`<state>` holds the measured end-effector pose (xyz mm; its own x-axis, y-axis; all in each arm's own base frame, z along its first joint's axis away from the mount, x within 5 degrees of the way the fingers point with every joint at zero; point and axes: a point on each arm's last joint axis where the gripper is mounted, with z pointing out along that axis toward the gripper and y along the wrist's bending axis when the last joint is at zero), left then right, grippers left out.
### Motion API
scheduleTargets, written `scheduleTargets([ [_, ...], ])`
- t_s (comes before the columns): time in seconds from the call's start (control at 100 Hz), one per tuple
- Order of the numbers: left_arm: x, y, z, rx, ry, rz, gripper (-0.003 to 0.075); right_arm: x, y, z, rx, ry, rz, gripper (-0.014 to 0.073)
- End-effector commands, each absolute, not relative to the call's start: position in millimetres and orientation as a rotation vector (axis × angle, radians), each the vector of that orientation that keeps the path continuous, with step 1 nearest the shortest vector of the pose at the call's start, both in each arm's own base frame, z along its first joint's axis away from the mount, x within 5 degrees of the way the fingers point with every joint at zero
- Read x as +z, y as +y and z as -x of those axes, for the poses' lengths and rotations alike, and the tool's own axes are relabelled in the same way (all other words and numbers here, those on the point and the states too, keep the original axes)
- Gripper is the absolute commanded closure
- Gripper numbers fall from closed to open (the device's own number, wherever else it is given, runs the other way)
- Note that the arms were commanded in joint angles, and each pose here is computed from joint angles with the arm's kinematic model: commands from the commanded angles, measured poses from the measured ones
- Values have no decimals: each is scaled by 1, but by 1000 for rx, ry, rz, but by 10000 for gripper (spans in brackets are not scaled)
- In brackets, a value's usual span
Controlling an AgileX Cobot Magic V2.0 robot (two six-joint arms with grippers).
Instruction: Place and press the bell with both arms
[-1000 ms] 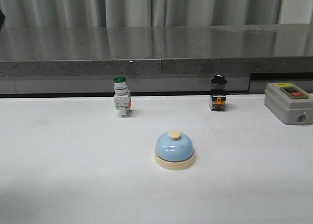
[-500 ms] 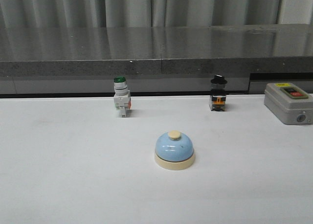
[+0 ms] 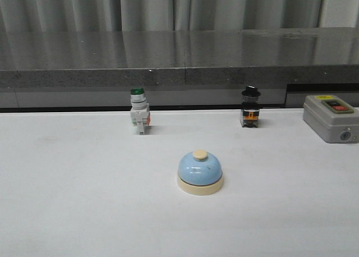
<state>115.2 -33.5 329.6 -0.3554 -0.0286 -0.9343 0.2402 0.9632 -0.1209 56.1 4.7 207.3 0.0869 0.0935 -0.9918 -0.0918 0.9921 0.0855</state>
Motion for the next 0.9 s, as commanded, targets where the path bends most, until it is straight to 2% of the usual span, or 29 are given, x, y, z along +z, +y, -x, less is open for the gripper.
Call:
scheduleTargets([
  [0.0, 345, -33, -117, -295, 1813, -129, 741, 220, 4, -53, 138, 1361, -2, 664],
  [0.34, 342, -32, -118, -273, 1803, -142, 741, 220, 4, -53, 138, 1361, -2, 664],
  [0.47, 335, -30, -114, -238, 1736, -165, 741, 220, 4, -53, 138, 1361, -2, 664],
  [0.68, 306, -22, -98, -212, 1603, -141, 741, 220, 4, -53, 138, 1361, -2, 664],
  [0.89, 266, -12, -77, -160, 1583, -95, 741, 220, 4, -53, 138, 1361, -2, 664],
])
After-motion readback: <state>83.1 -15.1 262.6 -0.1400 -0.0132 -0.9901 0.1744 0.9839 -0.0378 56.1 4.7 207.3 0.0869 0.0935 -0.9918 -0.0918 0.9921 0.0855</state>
